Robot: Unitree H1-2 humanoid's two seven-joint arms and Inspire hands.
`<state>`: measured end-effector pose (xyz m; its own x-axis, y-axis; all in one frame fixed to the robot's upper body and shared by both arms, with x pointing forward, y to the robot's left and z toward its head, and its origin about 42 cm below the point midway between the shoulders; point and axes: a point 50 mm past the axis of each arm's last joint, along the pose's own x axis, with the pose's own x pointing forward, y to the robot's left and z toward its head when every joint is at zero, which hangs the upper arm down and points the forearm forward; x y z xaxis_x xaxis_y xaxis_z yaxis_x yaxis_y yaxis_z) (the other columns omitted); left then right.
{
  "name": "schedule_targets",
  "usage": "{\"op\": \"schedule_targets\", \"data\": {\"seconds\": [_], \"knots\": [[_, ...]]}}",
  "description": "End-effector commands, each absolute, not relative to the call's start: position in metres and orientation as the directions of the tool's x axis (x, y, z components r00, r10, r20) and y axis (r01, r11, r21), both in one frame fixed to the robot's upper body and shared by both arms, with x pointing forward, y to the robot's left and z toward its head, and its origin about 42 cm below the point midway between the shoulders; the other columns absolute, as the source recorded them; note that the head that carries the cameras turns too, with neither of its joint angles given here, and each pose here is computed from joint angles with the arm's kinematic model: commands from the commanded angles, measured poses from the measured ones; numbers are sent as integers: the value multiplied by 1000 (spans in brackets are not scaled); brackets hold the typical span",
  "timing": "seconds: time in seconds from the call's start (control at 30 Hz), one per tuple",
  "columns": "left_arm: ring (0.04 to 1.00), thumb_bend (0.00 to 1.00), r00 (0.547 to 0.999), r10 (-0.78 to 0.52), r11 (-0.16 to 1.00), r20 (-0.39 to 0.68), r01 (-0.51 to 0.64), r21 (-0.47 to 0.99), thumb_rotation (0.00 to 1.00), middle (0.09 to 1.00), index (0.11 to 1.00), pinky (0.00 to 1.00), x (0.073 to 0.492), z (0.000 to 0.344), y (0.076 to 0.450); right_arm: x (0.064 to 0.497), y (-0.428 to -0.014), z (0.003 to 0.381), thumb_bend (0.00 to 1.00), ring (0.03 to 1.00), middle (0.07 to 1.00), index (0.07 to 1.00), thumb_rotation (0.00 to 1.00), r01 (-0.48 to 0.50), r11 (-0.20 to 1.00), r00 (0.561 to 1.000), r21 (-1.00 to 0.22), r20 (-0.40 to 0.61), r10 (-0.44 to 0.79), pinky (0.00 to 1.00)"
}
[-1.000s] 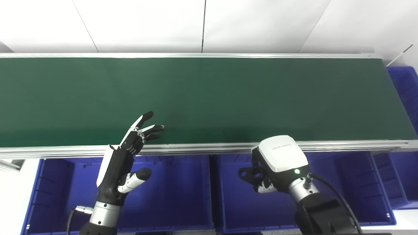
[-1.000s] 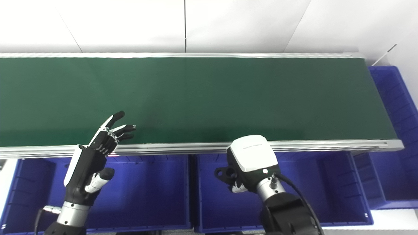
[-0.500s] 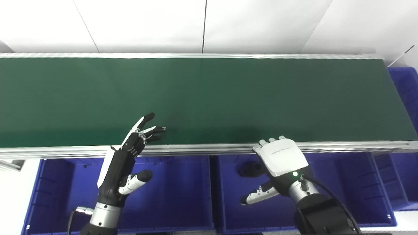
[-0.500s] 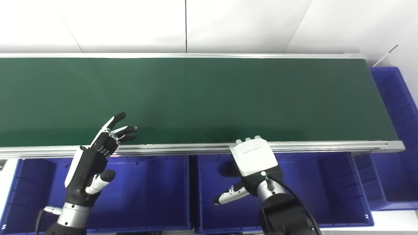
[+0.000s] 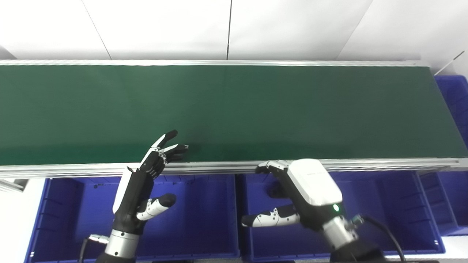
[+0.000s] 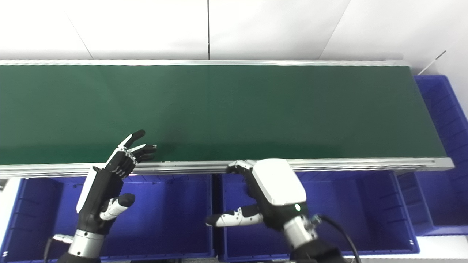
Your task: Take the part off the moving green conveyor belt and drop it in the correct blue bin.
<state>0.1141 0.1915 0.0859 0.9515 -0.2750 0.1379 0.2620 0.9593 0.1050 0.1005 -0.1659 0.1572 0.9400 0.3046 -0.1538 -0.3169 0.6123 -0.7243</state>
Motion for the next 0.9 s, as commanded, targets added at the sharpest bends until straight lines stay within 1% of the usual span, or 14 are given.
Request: {"op": "schedule_targets", "data": {"seconds": [0.0, 0.03, 0.07, 0.1, 0.13, 0.17, 0.2, 0.23, 0.3, 0.4, 0.43, 0.47, 0.63, 0.87], "knots": [[749, 865, 948, -262, 963, 183, 243, 118, 782, 750, 863, 704, 108, 90, 188, 87, -148, 154, 680, 606, 660, 683, 695, -136, 928, 984, -346, 58, 166, 521], [748, 869, 949, -261, 963, 179, 242, 119, 782, 747, 861, 700, 108, 89, 187, 84, -146, 151, 680, 626, 678, 693, 707, -115, 954, 989, -278, 61, 137, 541], [747, 873, 948, -268, 961, 171, 250, 120, 775, 749, 860, 692, 106, 88, 186, 80, -140, 144, 666, 669, 712, 714, 710, -81, 988, 994, -132, 57, 89, 599], [747, 873, 947, -274, 959, 166, 256, 121, 770, 752, 861, 688, 106, 86, 186, 76, -137, 139, 657, 691, 729, 725, 708, -54, 998, 997, -36, 53, 56, 630], [748, 873, 947, -282, 957, 156, 265, 118, 767, 753, 862, 685, 104, 84, 185, 73, -135, 131, 651, 705, 740, 732, 706, -34, 999, 998, 19, 58, 33, 651], [752, 877, 946, -287, 955, 150, 271, 116, 757, 758, 862, 700, 103, 83, 185, 71, -135, 125, 625, 740, 775, 762, 717, -21, 999, 998, 49, 62, 18, 702], [754, 878, 946, -290, 955, 143, 276, 111, 754, 759, 862, 705, 102, 81, 184, 70, -136, 117, 616, 752, 787, 772, 721, -32, 999, 997, 39, 69, 29, 720], [762, 872, 946, -292, 954, 139, 279, 108, 741, 758, 865, 726, 101, 80, 184, 70, -136, 112, 669, 776, 806, 789, 756, -40, 999, 997, 34, 74, 37, 754], [765, 869, 948, -290, 956, 134, 278, 98, 727, 754, 864, 742, 100, 79, 183, 69, -138, 103, 738, 802, 827, 821, 819, -69, 998, 995, 14, 73, 68, 788], [767, 867, 949, -287, 957, 128, 278, 85, 712, 755, 863, 760, 98, 77, 181, 68, -140, 94, 784, 828, 850, 854, 871, -124, 992, 990, -28, 66, 126, 807], [768, 866, 950, -285, 958, 126, 277, 80, 709, 757, 866, 773, 98, 77, 181, 69, -139, 92, 803, 856, 881, 886, 934, -152, 987, 987, -44, 51, 154, 826], [770, 862, 951, -284, 958, 125, 276, 77, 701, 760, 868, 780, 98, 76, 181, 69, -139, 90, 834, 887, 910, 916, 973, -169, 984, 984, -53, 42, 172, 852], [784, 853, 949, -289, 956, 123, 282, 77, 693, 776, 877, 795, 95, 77, 181, 70, -137, 85, 909, 928, 951, 966, 1000, -190, 982, 982, -9, 5, 190, 896], [790, 843, 948, -294, 955, 125, 285, 82, 700, 783, 884, 806, 93, 78, 178, 70, -139, 86, 938, 940, 972, 997, 1000, -189, 982, 982, -9, 7, 189, 919]]}}
